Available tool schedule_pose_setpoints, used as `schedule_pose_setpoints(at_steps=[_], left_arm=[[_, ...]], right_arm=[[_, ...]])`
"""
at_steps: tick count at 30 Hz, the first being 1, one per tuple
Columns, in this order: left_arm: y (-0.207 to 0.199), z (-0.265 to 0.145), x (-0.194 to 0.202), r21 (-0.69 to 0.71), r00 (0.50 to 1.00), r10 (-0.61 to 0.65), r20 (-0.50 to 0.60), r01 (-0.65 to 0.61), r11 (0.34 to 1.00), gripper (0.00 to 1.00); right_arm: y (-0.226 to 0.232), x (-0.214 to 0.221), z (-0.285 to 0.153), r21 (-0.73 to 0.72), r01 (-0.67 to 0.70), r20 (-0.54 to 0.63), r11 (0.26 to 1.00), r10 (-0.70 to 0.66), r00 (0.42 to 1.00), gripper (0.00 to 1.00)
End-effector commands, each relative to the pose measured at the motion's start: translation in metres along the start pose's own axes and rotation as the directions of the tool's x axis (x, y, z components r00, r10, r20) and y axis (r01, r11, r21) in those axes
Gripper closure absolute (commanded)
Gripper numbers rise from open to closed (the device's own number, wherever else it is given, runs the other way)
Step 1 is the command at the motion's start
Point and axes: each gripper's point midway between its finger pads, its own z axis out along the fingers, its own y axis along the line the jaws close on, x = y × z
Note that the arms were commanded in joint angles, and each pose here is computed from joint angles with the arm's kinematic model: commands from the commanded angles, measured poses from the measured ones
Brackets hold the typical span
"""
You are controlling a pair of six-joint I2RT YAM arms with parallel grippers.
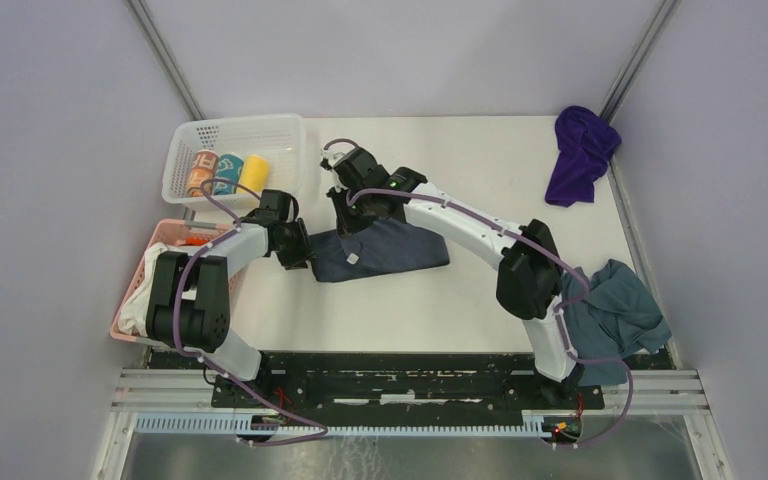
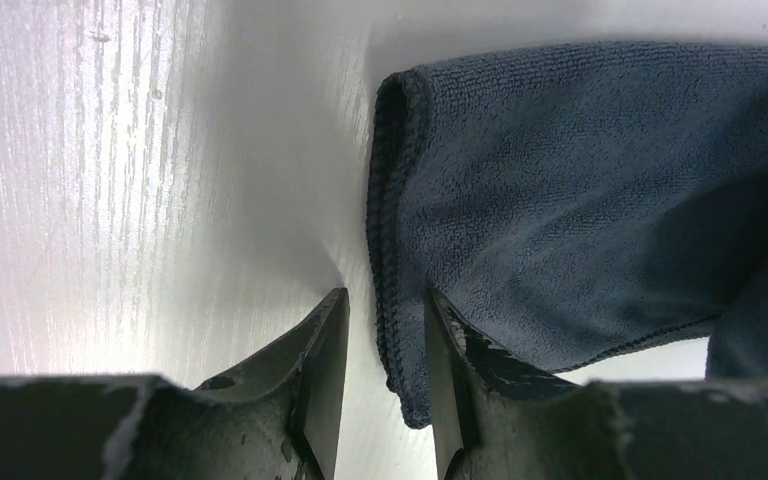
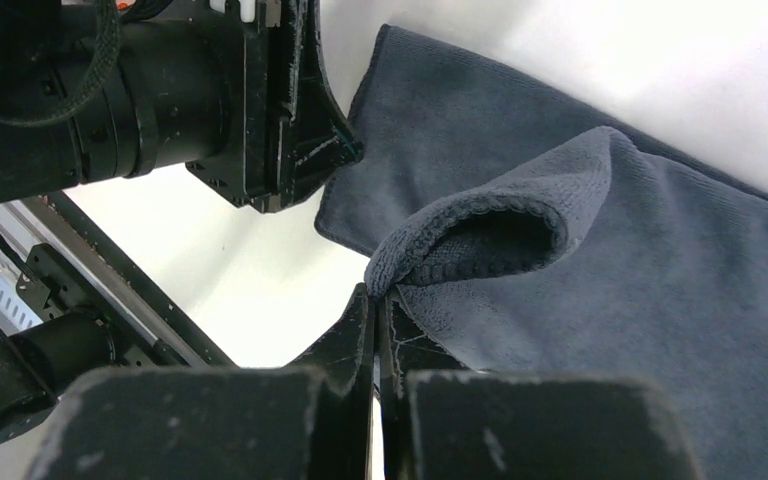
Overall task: Roll the towels
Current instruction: Fold the towel at the center of the board.
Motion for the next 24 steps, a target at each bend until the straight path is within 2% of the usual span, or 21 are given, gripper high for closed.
schedule_pose_setpoints(at_steps=[1, 9, 18, 22, 24], left_arm=[[-0.008, 0.002, -0.004, 0.033, 0.998, -0.058, 0.011, 0.058, 0.998, 0.6], [-0.008, 0.002, -0.003, 0.037, 0.998, -0.058, 0.009, 0.058, 0.998, 0.64], [-0.009, 0.002, -0.002, 0.044, 0.998, -0.058, 0.005, 0.058, 0.997, 0.66], [-0.008, 0.002, -0.002, 0.04, 0.998, -0.058, 0.005, 0.057, 0.998, 0.66], [-0.006, 0.001, -0.002, 0.027, 0.998, -0.057, 0.007, 0.057, 0.998, 0.66]], right_arm=[[0.025, -0.028, 0.01, -0.068, -0.014, 0.102, 0.998, 0.021, 0.995, 0.99], [0.038, -0.03, 0.019, -0.109, 0.004, 0.109, 0.994, 0.008, 0.994, 0.99], [0.044, -0.005, 0.058, -0.144, -0.001, 0.029, 0.99, 0.006, 1.0, 0.96], [0.045, 0.006, 0.073, -0.164, -0.007, -0.005, 0.986, 0.006, 1.0, 0.9], [0.045, 0.009, 0.074, -0.169, -0.006, -0.014, 0.986, 0.004, 1.0, 0.81]])
